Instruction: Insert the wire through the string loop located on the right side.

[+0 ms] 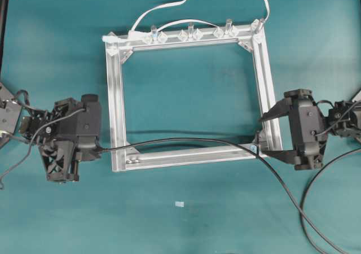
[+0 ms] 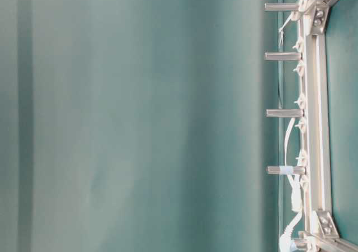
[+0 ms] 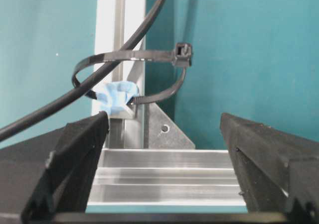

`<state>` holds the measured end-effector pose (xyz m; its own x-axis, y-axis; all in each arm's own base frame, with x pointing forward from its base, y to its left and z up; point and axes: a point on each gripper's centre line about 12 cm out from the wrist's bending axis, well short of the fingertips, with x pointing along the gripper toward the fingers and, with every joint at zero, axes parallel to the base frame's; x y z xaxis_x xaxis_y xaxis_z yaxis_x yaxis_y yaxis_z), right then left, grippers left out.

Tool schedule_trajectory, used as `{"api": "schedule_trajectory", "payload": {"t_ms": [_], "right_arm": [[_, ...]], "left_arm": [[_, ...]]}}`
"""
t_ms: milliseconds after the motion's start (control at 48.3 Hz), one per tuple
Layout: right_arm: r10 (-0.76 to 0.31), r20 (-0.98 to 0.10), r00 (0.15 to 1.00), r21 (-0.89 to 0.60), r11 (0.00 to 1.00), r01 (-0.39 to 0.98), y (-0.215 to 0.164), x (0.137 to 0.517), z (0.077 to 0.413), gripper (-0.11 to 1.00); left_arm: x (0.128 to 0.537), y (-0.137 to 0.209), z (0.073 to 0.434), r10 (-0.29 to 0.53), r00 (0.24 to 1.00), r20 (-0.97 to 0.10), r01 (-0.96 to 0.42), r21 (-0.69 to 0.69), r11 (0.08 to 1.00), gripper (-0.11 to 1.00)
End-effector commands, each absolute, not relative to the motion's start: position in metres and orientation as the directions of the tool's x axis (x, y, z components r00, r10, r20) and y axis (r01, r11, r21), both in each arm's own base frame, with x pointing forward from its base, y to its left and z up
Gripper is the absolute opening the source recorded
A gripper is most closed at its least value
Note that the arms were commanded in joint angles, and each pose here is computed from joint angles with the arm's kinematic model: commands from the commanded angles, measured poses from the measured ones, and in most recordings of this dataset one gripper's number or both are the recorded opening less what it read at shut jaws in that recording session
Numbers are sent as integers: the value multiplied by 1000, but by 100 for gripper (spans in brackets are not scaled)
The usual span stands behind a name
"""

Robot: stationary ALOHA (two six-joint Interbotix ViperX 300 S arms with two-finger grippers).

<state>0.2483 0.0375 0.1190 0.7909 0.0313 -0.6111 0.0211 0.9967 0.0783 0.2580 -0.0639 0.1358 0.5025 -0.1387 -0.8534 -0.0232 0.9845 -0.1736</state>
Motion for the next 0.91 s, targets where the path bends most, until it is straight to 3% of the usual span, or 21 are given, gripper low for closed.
{"api": "schedule_trajectory", "payload": {"t_ms": [0,207,434,621,662,745,890], "right_arm": [[34,-589,807,81,997,17,39,254,126,95],[35,-588,808,81,997,16,39,254,126,95],[35,-586,810,82,997,16,39,255,127,95],[35,-588,808,81,997,16,39,254,126,95],[35,-587,809,81,997,16,39,254,126,95],[36,-587,809,83,996,15,39,254,127,95],[38,-572,819,87,996,14,39,253,132,95]], "left_arm": [[259,-66,136,-143,503,-853,-27,-181,983,20],[259,-67,128,-134,457,-879,-35,-168,985,20],[265,-68,130,-134,461,-877,-32,-168,985,21],[264,-68,130,-133,460,-878,-23,-161,987,72],[265,-68,130,-133,463,-876,-21,-161,987,78],[264,-67,131,-133,463,-876,-18,-159,987,66],[264,-67,137,-134,483,-865,-9,-158,987,68]]}}
